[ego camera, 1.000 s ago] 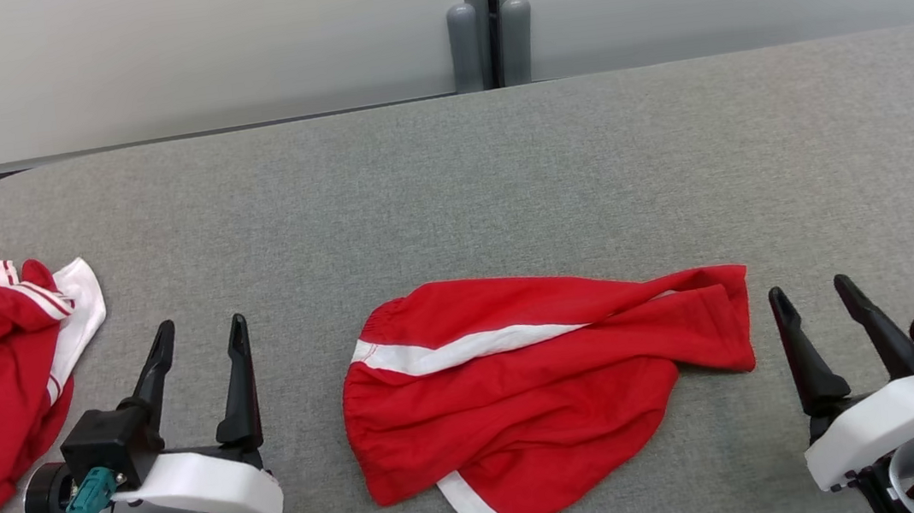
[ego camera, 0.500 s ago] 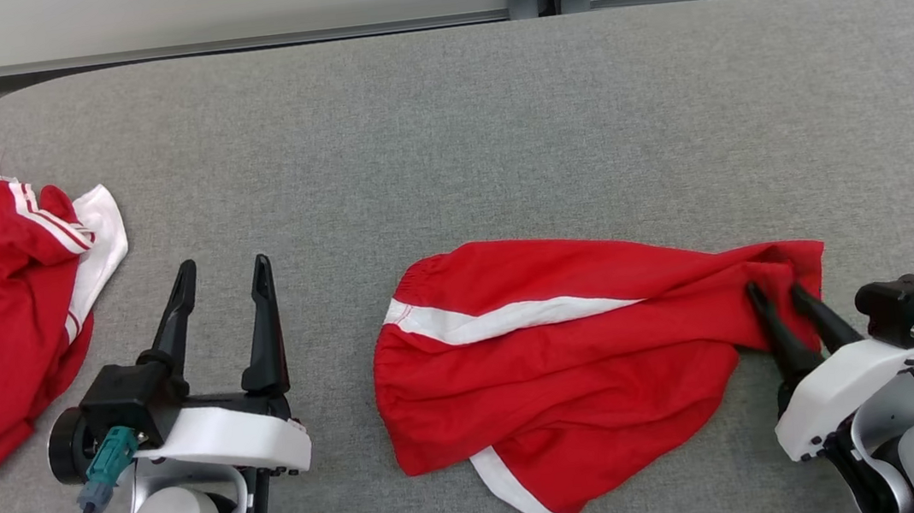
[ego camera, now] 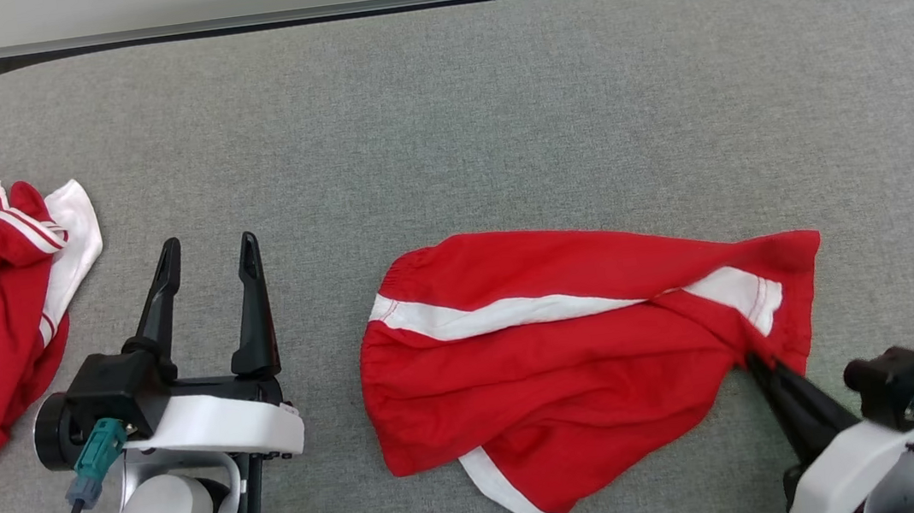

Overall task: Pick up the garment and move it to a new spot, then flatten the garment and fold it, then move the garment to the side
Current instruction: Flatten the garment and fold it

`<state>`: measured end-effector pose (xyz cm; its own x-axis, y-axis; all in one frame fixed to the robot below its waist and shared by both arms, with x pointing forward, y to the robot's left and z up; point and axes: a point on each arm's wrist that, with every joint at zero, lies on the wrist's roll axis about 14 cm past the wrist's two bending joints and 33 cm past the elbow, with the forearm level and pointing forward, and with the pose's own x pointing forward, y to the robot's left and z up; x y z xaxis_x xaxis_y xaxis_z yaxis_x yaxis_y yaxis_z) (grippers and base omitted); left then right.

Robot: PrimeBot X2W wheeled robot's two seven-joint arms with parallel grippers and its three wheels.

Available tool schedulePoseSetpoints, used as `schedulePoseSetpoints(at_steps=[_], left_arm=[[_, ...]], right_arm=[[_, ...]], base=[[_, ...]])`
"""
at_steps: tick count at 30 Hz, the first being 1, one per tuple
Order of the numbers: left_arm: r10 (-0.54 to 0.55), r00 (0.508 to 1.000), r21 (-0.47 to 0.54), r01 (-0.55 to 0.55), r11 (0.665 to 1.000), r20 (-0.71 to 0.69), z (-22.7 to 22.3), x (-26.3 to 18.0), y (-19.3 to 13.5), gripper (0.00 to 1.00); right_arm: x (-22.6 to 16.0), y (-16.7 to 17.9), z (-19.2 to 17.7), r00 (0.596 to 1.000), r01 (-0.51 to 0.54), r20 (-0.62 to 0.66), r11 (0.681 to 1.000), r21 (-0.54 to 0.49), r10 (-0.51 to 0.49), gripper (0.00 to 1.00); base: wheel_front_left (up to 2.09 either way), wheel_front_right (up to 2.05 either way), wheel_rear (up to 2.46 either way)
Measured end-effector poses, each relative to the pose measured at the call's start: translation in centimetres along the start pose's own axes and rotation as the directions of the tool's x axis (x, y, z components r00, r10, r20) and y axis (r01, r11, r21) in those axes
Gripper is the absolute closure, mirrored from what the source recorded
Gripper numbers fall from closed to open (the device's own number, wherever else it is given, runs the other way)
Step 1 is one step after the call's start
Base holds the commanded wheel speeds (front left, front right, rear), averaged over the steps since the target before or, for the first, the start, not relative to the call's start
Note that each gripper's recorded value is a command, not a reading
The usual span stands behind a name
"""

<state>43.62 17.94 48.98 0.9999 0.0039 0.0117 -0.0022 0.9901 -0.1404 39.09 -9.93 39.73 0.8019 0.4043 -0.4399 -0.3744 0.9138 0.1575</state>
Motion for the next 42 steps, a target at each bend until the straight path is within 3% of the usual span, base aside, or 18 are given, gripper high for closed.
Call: schedulePoseSetpoints(at_steps=[5,9,11,12,20,29,36,42], left_arm=[[0.001,1.0,-0.002,-0.001,1.0,0.004,0.1,0.1,0.0,0.0],[0.003,1.0,-0.01,-0.003,1.0,0.004,0.0,0.3,-0.2,0.0],[0.01,1.0,-0.012,-0.01,1.0,-0.001,-0.2,0.2,0.0,0.0],[0.016,1.0,-0.012,-0.016,1.0,-0.002,-0.2,0.1,0.0,0.0],[0.036,0.999,-0.017,-0.036,0.999,-0.005,-0.2,-1.0,0.0,0.0],[0.033,0.999,-0.023,-0.032,0.999,0.015,0.6,-2.5,-0.6,0.0],[0.0,1.0,-0.007,0.0,1.0,0.023,1.3,-3.5,-1.4,0.0],[-0.026,1.0,0.004,0.026,1.0,0.0,1.2,-4.7,-1.9,0.0]], right_arm=[[-2.3,0.5,-5.1,0.987,0.011,-0.159,1.0,0.028,-0.006,1.0],[-2.5,0.5,-6.7,0.981,0.029,-0.192,0.998,0.047,-0.019,0.98],[-2.3,0.4,-6.7,0.984,0.037,-0.179,0.998,0.053,-0.027,0.29],[-2.2,0.4,-6.6,0.986,0.04,-0.167,0.997,0.061,-0.03,0.0],[-1.8,-0.6,-0.5,0.993,0.065,0.091,0.994,0.084,-0.073,0.0],[-4.1,-1.5,7.5,0.927,0.083,0.363,0.995,0.05,-0.095,0.0],[-6.1,-2.4,10.0,0.89,0.125,0.437,0.991,0.041,-0.131,0.0],[-7.0,-1.8,8.4,0.906,0.129,0.397,0.989,0.067,-0.145,0.0]], base=[[0.0,0.0,0.0],[0.0,0.0,0.0],[0.0,0.0,0.0],[0.0,0.0,0.0],[0.0,0.0,0.0],[0.0,0.0,0.0],[0.0,0.0,0.0],[0.0,0.0,0.0]])
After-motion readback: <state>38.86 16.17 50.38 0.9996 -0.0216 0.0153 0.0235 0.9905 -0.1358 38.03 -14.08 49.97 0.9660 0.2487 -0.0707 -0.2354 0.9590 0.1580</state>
